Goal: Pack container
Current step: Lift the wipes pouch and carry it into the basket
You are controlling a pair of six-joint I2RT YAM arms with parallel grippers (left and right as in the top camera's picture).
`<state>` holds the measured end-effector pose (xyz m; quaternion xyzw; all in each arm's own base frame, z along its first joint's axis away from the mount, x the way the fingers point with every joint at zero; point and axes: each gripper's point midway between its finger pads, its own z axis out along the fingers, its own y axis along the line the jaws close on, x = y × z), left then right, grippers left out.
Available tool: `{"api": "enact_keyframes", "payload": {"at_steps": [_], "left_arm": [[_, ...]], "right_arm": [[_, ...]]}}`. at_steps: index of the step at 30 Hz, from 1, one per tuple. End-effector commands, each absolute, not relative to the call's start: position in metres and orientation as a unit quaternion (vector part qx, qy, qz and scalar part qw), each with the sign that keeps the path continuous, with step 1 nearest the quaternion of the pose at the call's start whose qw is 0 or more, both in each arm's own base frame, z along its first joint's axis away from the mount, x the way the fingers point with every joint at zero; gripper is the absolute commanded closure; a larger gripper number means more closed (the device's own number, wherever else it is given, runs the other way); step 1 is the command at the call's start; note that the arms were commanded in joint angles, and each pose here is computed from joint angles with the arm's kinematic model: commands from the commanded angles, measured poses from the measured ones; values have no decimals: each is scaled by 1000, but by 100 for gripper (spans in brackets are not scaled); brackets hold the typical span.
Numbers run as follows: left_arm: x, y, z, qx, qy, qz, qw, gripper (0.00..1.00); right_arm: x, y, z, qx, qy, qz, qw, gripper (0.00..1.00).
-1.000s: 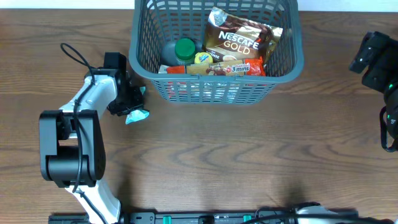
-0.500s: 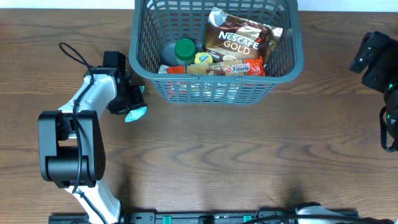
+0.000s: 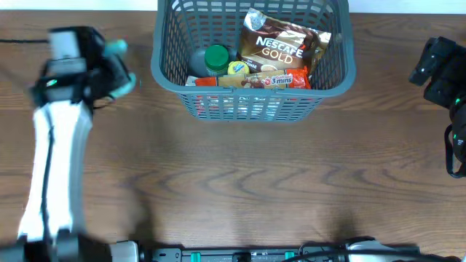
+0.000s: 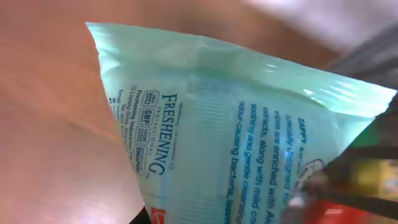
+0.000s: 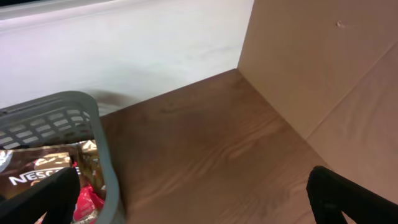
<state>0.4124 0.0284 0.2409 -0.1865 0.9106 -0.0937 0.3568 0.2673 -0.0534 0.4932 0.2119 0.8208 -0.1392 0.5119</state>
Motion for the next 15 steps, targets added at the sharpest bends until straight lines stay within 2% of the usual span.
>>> {"api": "enact_keyframes", "payload": {"at_steps": [1, 8, 11, 15], "left_arm": [[401, 23, 312, -167, 875, -109, 441, 94], [366, -40, 439, -31, 773, -205, 600, 94], [354, -66, 471, 14, 735, -235, 635, 94], [350, -101, 490, 64, 705, -265, 654, 94]], "right_arm": [[266, -57, 493, 222, 819, -141, 511, 1], [266, -57, 493, 222, 819, -141, 511, 1], [266, -57, 493, 222, 819, -141, 511, 1], [266, -57, 493, 222, 819, -141, 511, 1]]}}
